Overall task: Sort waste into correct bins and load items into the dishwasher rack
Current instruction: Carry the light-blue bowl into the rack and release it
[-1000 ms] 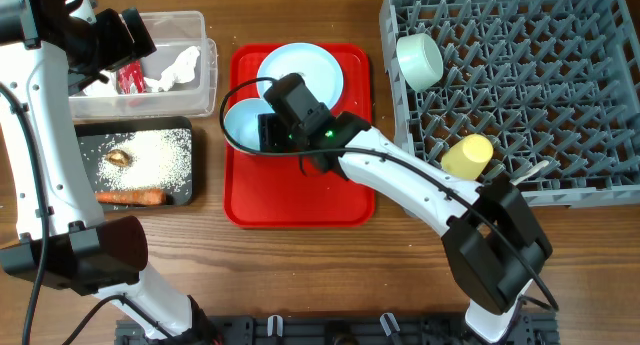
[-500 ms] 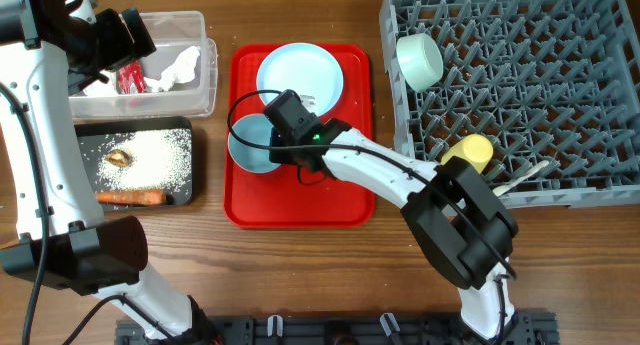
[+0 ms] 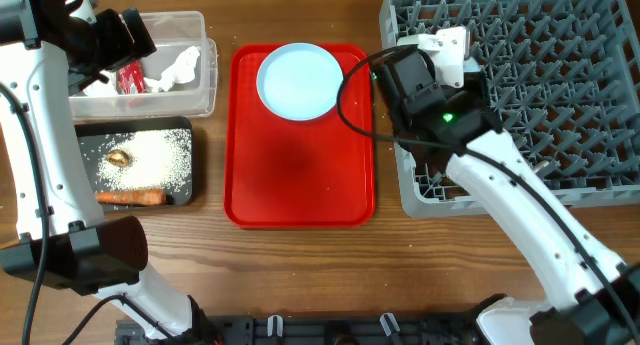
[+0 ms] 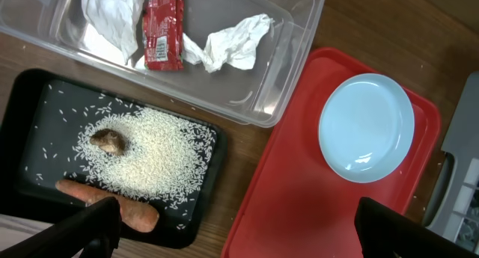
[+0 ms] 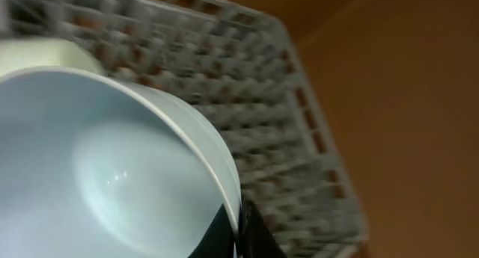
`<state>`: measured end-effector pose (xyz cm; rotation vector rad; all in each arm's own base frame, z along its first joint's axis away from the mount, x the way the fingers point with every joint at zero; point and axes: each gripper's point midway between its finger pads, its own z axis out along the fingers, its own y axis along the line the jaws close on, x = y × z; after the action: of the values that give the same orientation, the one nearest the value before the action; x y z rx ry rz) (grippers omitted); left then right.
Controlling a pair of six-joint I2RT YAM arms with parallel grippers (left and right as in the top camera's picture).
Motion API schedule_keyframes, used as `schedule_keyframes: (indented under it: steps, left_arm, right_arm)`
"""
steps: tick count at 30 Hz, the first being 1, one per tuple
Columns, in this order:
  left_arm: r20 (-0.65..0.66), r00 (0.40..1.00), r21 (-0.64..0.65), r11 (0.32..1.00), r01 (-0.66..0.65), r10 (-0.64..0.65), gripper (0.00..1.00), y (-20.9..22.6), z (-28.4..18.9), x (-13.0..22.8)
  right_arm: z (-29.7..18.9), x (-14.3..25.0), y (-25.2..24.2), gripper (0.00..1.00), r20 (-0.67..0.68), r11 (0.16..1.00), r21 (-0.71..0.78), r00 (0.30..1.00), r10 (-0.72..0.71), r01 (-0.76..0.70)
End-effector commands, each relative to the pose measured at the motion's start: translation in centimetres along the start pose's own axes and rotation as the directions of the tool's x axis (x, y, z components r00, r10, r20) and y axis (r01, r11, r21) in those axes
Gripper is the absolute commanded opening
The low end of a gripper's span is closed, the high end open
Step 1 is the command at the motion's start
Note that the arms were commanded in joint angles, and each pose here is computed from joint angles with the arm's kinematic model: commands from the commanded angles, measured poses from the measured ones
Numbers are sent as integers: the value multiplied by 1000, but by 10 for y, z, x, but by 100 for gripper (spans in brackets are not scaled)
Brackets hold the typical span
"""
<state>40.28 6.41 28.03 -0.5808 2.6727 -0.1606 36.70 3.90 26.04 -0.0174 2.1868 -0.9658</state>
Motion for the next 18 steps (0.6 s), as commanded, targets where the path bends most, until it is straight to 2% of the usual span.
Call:
schedule_keyframes:
  steps: [1, 5, 9, 16, 18]
  left_arm:
    - [8, 1000, -6, 1000, 16, -16, 100, 2, -2, -2]
    - [7, 1000, -6, 1000, 16, -16, 100, 2, -2, -2]
    - [8, 1000, -6, 1000, 16, -16, 100, 2, -2, -2]
    - [7, 1000, -6, 1000, 16, -16, 100, 2, -2, -2]
    - [7, 1000, -6, 1000, 16, -16, 100, 2, -2, -2]
  right_arm:
    - [27, 8, -16, 4, -80, 958, 164, 971, -223, 234]
    - [52, 17, 3, 4, -155, 904, 155, 914, -375, 397]
    - [71, 26, 32, 4, -195, 867, 137, 871, -451, 479]
    - [83, 34, 38, 4, -228, 852, 145, 855, -467, 504]
    - [80, 39, 53, 4, -217, 833, 57, 821, -528, 550]
